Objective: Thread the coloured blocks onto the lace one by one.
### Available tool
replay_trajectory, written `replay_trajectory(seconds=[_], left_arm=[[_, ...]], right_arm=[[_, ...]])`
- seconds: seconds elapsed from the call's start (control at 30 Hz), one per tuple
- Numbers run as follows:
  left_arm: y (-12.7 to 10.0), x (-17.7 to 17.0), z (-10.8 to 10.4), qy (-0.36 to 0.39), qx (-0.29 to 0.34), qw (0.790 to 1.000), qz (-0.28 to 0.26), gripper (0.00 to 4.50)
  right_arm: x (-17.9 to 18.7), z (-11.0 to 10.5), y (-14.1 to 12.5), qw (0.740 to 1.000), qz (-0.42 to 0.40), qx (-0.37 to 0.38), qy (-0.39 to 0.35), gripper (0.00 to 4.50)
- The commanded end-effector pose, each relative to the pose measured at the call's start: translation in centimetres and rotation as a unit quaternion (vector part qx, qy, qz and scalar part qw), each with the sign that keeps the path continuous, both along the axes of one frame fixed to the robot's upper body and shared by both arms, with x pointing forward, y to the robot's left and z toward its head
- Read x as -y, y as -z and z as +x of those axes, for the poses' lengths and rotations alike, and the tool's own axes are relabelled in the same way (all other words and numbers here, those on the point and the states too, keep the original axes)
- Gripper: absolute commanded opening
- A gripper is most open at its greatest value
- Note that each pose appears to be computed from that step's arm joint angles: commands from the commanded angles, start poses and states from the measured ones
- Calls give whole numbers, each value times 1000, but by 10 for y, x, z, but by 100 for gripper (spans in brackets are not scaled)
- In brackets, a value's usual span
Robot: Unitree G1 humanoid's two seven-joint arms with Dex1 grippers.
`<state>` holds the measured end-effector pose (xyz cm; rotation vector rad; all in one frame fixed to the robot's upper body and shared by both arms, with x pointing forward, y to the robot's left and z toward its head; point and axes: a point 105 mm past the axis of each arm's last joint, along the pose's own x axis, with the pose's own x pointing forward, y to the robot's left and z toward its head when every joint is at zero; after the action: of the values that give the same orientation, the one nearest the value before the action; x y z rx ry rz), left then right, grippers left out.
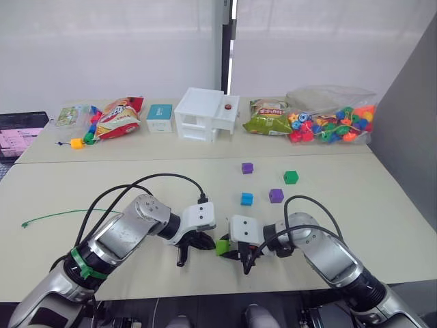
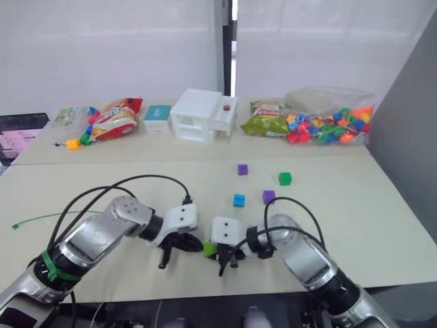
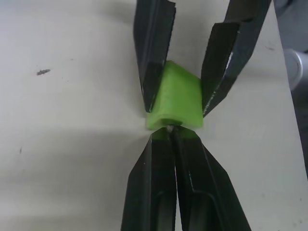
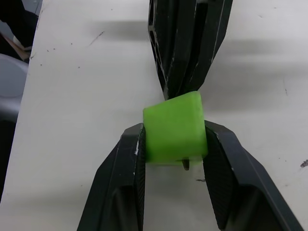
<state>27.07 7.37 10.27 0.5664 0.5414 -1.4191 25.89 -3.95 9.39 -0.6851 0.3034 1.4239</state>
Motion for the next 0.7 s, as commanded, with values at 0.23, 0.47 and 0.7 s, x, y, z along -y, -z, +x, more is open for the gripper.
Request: replay_trajectory(seconds=[0.23, 0.47, 0.7], left_arm=[[-31, -9, 10, 5, 29, 993, -111, 158], [-20, -48, 3, 16, 27, 997, -67, 284], [17, -60, 3, 20, 55, 998, -24, 284]], right_arm=[[-4, -13, 15, 1000, -5, -29, 9, 115], [0, -11, 16, 999, -7, -28, 19, 115], [4, -7, 14, 999, -8, -24, 29, 115]])
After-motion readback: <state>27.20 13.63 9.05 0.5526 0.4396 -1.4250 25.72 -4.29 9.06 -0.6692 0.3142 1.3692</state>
